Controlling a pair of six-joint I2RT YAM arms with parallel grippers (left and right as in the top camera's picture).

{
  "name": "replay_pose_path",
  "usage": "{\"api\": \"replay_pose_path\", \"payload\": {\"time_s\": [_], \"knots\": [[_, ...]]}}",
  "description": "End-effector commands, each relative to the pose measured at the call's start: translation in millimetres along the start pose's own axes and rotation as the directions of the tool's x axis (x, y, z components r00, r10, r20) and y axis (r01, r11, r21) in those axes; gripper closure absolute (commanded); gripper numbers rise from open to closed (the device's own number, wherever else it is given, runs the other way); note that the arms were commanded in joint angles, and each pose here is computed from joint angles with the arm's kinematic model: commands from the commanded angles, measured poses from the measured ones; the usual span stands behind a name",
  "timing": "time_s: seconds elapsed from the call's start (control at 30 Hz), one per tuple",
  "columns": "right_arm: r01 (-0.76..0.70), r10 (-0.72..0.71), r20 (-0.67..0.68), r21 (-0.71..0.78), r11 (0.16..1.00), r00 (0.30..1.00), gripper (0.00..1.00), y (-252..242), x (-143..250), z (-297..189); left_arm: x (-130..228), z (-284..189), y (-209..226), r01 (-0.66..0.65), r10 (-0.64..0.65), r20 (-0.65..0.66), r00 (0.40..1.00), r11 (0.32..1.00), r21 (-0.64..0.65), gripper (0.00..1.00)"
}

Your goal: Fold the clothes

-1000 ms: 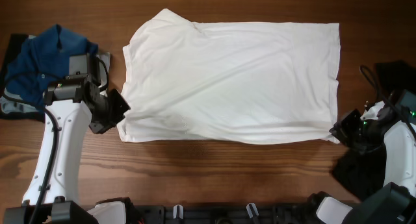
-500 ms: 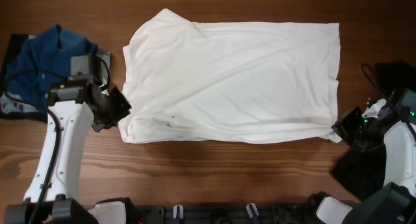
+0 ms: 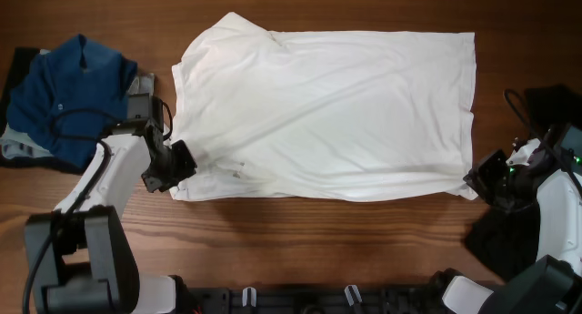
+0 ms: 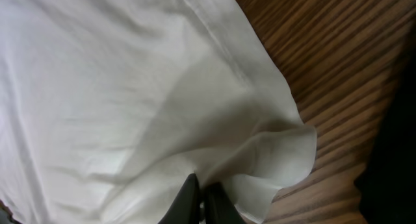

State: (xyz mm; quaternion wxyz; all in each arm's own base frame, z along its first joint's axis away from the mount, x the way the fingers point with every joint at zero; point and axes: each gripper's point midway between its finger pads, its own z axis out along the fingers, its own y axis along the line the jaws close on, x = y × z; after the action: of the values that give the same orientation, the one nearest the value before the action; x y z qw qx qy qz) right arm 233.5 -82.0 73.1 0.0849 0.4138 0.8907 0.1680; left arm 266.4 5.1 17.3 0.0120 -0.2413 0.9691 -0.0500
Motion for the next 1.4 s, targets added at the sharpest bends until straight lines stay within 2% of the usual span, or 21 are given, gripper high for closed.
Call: {"api": "replay_pose_path", "payload": {"time_s": [0.0,0.17,0.3,0.47,0.5,0.57,0.6,0.67,0.73,0.8,0.93,1.2,1.37], "knots": [[0.009,-0.009,-0.008,-0.003,1.0,1.0,0.96,-1.0,2.8,1.3,9.2,13.2,-6.1,-0.078,0.08,-0.068,0.994,0.996,0.034,0.64],[0.011,-0.011,-0.007,-0.003,1.0,1.0,0.96,-1.0,2.6,1.3,15.7,17.8,-15.1,-0.09,0.1,-0.109,0.989,0.992,0.092,0.78],[0.012,-0.012,-0.007,-0.003,1.0,1.0,0.96,-1.0,2.6,1.3,14.4,15.4,-15.9,-0.092,0.101,-0.101,0.99,0.991,0.094,0.82],[0.012,-0.012,-0.007,-0.003,1.0,1.0,0.96,-1.0,2.7,1.3,12.9,12.9,-16.1,-0.094,0.103,-0.089,0.991,0.991,0.094,0.92],[0.012,-0.012,-0.007,-0.003,1.0,1.0,0.96,-0.9,2.6,1.2,12.1,12.6,-15.2,-0.095,0.103,-0.085,0.991,0.992,0.089,0.91],[0.012,-0.012,-0.007,-0.003,1.0,1.0,0.96,-1.0,2.7,1.3,9.7,11.7,-9.8,-0.097,0.101,-0.077,0.992,0.994,0.054,0.69],[0.012,-0.012,-0.007,-0.003,1.0,1.0,0.96,-1.0,2.7,1.3,9.2,11.7,-5.9,-0.098,0.1,-0.075,0.992,0.995,0.032,0.65],[0.013,-0.013,-0.008,-0.003,1.0,1.0,0.96,-1.0,2.8,1.3,9.2,11.7,-0.2,-0.099,0.099,-0.074,0.992,0.995,0.0,0.62],[0.013,-0.013,-0.007,-0.003,1.0,1.0,0.96,-1.0,2.7,1.3,9.1,11.7,0.3,-0.1,0.099,-0.074,0.992,0.995,-0.003,0.62],[0.012,-0.012,-0.007,-0.003,1.0,1.0,0.96,-1.0,2.7,1.3,7.0,10.3,-6.2,-0.1,0.101,-0.069,0.992,0.995,0.029,0.7],[0.012,-0.012,-0.008,-0.003,1.0,1.0,0.96,-1.0,2.8,1.3,5.5,10.0,-13.6,-0.1,0.104,-0.063,0.993,0.993,0.068,0.74],[0.012,-0.012,-0.007,-0.003,1.0,1.0,0.95,-1.0,2.7,1.3,0.0,8.5,-17.6,-0.103,0.107,-0.043,0.993,0.991,0.082,0.75],[0.012,-0.012,-0.007,-0.003,1.0,1.0,0.96,-1.0,2.7,1.3,0.5,7.6,-26.2,-0.103,0.11,-0.046,0.993,0.986,0.131,0.82]]}}
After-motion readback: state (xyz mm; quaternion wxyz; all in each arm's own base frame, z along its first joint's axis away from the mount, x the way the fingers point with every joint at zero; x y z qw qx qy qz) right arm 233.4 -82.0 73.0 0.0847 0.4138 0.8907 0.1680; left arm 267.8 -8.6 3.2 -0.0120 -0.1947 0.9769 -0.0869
